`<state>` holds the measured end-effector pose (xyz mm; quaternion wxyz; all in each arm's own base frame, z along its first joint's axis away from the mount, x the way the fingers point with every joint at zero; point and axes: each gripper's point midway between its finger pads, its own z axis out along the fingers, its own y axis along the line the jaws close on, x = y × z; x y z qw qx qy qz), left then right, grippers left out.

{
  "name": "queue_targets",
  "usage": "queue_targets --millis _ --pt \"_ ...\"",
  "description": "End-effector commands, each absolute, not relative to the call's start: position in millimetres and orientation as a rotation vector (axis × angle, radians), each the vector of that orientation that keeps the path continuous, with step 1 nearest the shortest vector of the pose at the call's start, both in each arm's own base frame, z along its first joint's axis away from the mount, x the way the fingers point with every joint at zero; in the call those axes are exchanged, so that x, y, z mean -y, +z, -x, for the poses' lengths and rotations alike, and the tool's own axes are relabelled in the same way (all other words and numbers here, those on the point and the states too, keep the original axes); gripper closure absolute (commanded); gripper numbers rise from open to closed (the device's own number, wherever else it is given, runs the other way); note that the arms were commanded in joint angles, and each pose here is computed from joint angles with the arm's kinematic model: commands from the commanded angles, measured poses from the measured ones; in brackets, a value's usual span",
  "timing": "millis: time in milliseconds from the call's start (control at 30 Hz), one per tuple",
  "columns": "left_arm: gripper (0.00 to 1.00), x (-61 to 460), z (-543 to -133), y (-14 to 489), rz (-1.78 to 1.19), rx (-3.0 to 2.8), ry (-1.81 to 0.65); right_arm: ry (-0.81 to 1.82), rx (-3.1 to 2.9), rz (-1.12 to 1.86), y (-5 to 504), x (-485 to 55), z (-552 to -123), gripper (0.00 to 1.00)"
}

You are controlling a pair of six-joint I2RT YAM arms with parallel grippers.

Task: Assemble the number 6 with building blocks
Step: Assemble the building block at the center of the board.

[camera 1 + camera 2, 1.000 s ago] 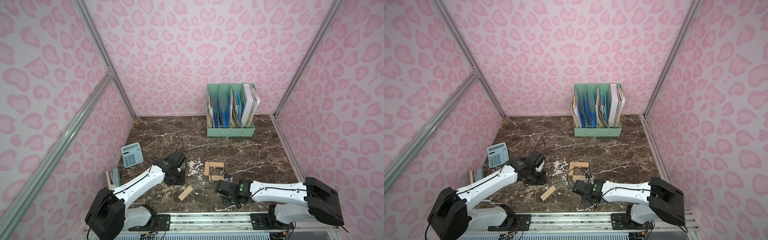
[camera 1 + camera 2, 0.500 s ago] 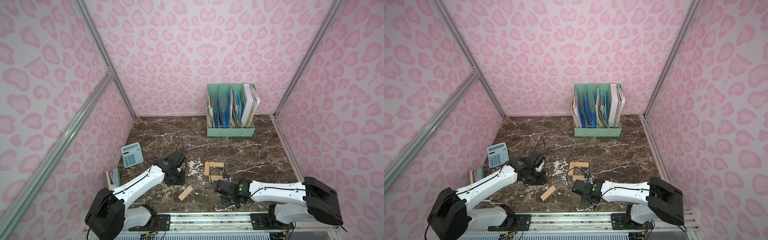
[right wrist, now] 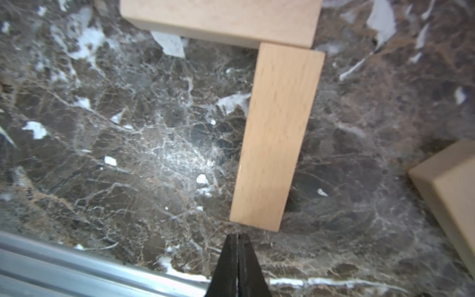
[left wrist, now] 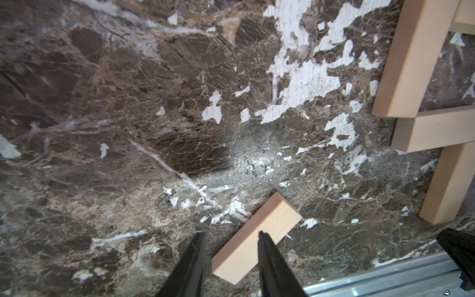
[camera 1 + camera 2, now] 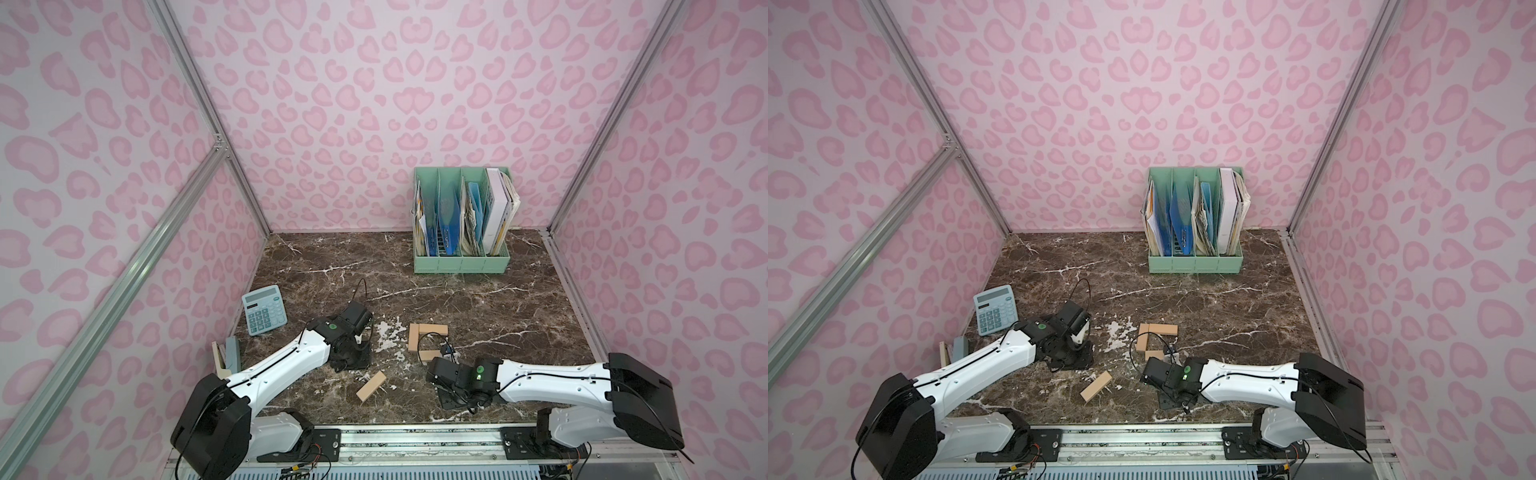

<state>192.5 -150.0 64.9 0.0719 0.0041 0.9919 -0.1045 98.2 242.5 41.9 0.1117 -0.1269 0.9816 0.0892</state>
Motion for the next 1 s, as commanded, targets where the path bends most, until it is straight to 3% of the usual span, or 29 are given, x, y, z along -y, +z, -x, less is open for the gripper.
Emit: queue_targets --millis 0,200,500,900,967 --pt "0.61 150.9 -195.3 67.6 -0.023 -2.973 -0.312 0.222 -2.845 0.374 64.9 -238.0 -100.7 0.90" --pt "0.61 152.6 -198.5 66.7 -0.015 -2.969 -0.314 0.204 -2.659 0.183 117.4 -213.0 -151.0 0.89" --pt "0.62 155.3 -204.3 70.5 -0.010 -2.967 -0.307 0.272 -2.631 0.067 100.8 -194.5 -213.9 0.89" --pt "0.61 141.8 -174.0 47.7 0.041 -3.033 -0.250 0.260 -2.728 0.082 78.1 -187.1 -209.1 0.89" --pt "0.61 142.4 -164.0 45.5 0.004 -3.056 -0.225 0.248 -2.737 0.103 79.4 -185.9 -207.5 0.86"
